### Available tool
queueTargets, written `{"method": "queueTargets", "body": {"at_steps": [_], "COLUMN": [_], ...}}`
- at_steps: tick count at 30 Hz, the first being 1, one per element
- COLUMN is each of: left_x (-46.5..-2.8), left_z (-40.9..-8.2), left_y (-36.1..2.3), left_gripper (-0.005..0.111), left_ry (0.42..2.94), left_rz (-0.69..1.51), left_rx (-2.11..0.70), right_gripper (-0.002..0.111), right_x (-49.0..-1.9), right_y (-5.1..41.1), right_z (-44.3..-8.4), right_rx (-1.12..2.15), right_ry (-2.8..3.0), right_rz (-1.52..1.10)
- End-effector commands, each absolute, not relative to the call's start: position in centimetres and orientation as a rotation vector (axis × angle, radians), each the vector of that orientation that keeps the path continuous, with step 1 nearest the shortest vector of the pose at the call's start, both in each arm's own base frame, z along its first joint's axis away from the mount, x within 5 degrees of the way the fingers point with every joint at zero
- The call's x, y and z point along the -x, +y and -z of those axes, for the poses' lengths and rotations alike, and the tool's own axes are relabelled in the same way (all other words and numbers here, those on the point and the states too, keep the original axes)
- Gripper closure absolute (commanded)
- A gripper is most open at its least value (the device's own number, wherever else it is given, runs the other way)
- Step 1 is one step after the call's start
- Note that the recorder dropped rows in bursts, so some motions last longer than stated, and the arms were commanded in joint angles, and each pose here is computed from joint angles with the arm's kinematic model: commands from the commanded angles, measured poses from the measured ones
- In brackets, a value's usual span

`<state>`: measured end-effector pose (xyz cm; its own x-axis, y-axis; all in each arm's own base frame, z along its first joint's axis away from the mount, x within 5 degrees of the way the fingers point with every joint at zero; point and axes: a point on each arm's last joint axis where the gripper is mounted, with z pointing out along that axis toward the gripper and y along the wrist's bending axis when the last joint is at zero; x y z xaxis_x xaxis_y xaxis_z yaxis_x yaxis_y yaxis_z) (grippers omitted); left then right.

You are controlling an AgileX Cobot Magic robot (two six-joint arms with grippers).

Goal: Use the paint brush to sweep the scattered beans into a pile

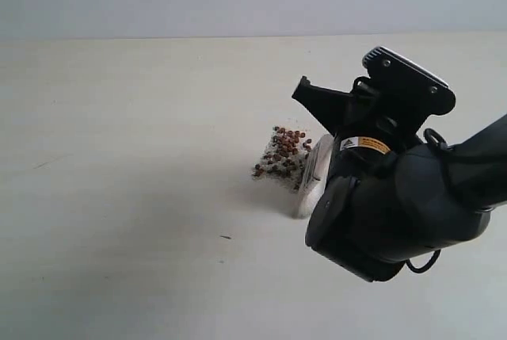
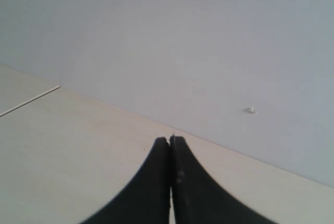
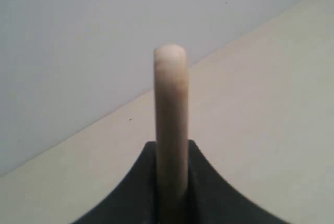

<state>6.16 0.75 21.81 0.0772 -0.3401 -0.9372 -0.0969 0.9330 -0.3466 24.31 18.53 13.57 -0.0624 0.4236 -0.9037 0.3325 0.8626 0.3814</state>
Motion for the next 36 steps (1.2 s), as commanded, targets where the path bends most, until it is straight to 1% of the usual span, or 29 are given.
{"method": "queueTargets", "body": {"at_steps": [1,7,21,27,31,36], "left_x": [-6.2,-6.2,-6.2,-6.2,-6.2,-6.2], "left_z": [-21.7,-21.7,-21.7,-21.7,-21.7,-21.7], "left_y": [0.7,0.7,0.7,0.7,0.7,0.7], "left_gripper": [0.107,0.107,0.107,0.107,0.107,0.107], "left_ry": [1.499,1.499,1.499,1.499,1.499,1.499], "left_rz": [0.192,0.192,0.192,0.192,0.192,0.192], "left_rx": [0.363,0.363,0.363,0.363,0.363,0.363], "right_gripper": [0.108,0.108,0.108,0.108,0.108,0.108], "right_x": [-24.5,-24.5,-23.9,-23.9,-24.9,-27.0], "right_y": [18.5,18.6,17.9,17.9,17.2,15.8], "right_z": [-13.2,-14.0,-19.4,-21.1,-22.2,-21.8], "right_rx": [-0.597,-0.533,-0.439,-0.331,-0.265,-0.075], "right_ry": [1.690,1.698,1.653,1.620,1.561,1.581], "right_rz": [-0.077,-0.046,-0.022,-0.010,-0.004,-0.055]}}
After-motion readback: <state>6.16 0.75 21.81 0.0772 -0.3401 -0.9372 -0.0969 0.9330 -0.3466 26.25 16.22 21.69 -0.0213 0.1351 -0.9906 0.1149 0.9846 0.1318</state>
